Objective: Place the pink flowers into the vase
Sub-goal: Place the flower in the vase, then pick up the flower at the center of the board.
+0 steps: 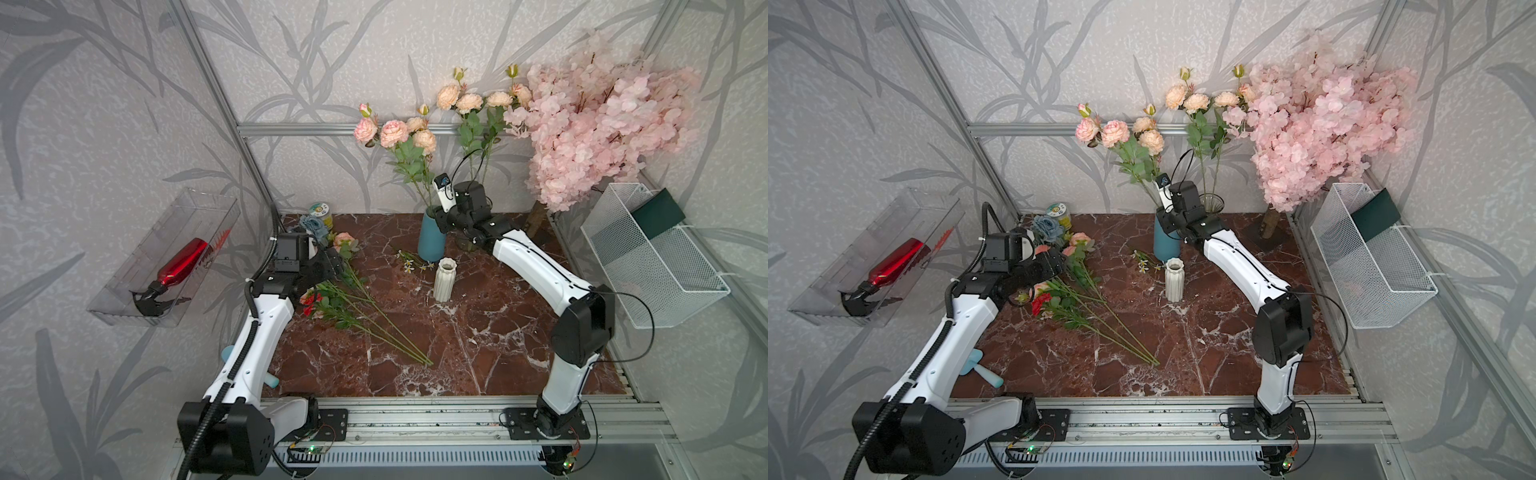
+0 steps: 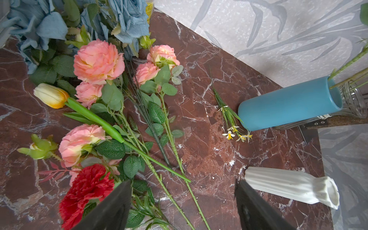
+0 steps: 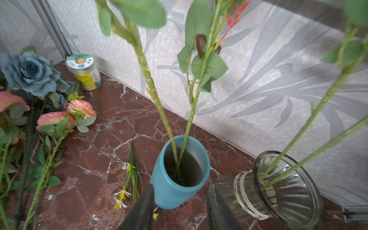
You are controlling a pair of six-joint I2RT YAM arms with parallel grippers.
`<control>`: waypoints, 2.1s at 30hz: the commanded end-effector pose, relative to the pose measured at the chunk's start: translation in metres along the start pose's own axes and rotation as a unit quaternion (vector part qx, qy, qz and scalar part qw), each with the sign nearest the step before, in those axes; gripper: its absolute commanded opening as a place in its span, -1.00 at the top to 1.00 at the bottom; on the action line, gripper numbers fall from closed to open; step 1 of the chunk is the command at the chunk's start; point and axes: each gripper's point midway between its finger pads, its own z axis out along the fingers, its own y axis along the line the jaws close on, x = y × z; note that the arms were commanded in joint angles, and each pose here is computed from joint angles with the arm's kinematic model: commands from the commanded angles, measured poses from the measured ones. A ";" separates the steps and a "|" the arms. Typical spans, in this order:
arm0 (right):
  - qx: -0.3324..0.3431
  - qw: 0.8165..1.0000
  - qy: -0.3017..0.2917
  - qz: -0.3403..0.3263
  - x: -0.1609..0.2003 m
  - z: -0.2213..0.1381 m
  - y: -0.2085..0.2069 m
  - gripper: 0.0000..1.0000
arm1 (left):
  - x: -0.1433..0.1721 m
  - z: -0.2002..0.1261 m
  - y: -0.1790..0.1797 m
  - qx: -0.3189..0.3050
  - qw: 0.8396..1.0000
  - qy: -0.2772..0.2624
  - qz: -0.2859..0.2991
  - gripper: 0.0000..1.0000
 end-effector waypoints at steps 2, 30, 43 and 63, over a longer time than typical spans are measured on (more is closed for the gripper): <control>0.000 0.997 -0.073 0.038 -0.042 -0.058 -0.007 0.11 | -0.013 -0.010 0.006 -0.041 0.999 -0.022 0.001 -0.65; -0.125 0.990 -0.004 0.070 0.074 -0.176 0.100 0.22 | 0.076 0.087 -0.023 -0.106 0.969 0.103 -0.196 -0.46; -0.135 0.989 0.005 0.058 0.093 -0.181 0.106 0.31 | 0.066 0.147 -0.020 -0.151 0.965 0.107 -0.187 -0.19; -0.118 0.992 0.010 0.052 0.102 -0.182 0.099 0.35 | 0.078 0.171 0.016 -0.262 0.935 0.123 -0.207 0.27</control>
